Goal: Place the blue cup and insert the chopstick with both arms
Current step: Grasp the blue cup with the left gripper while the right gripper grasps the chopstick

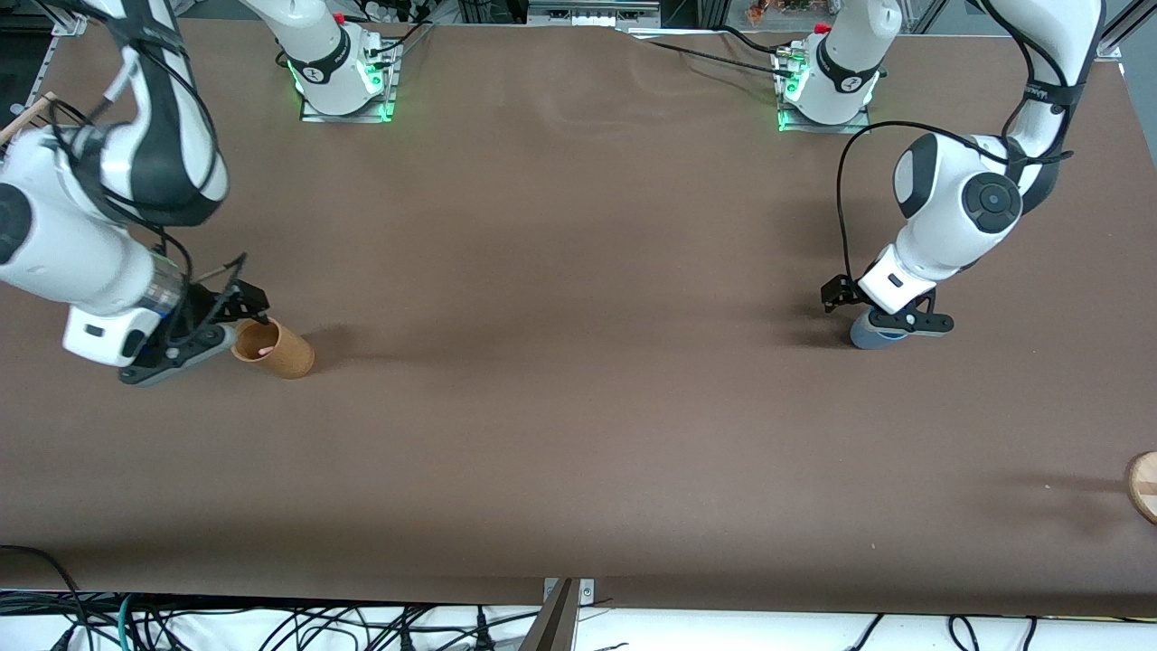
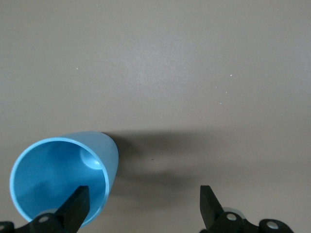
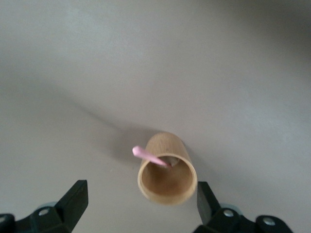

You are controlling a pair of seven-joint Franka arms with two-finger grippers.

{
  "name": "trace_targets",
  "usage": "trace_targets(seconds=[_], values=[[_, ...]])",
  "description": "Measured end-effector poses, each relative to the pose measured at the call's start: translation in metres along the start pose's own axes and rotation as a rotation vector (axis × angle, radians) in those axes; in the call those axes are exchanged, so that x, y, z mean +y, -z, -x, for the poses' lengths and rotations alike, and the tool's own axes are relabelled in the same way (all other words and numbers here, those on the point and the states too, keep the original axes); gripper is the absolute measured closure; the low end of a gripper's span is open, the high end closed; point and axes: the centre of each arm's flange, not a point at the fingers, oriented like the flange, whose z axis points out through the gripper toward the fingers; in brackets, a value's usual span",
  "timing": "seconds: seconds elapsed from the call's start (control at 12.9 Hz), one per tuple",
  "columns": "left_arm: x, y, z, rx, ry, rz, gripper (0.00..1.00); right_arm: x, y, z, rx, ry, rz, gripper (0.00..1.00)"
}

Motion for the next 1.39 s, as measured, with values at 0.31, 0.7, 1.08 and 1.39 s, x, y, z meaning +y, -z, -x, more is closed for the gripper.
trace_targets(seconds=[0.31,0.7,1.08,1.39], values=[[-0.002,-0.004,0.001,0.015,0.003,-0.001,0.0,-0.008,-0.045,0.009,0.024,0.013,0.011,0.12],[-0.01,-0.033,0.001,0.029,0.018,-0.002,0.1,-0.01,-0.063,0.009,0.023,0.025,0.011,0.34],[-0.023,-0.036,-0.001,0.023,0.028,-0.006,0.66,-0.009,-0.068,0.009,0.033,0.05,0.017,0.48],[-0.028,-0.015,-0.02,-0.014,0.022,-0.004,0.95,-0.009,-0.07,0.009,0.032,0.051,0.017,0.78]])
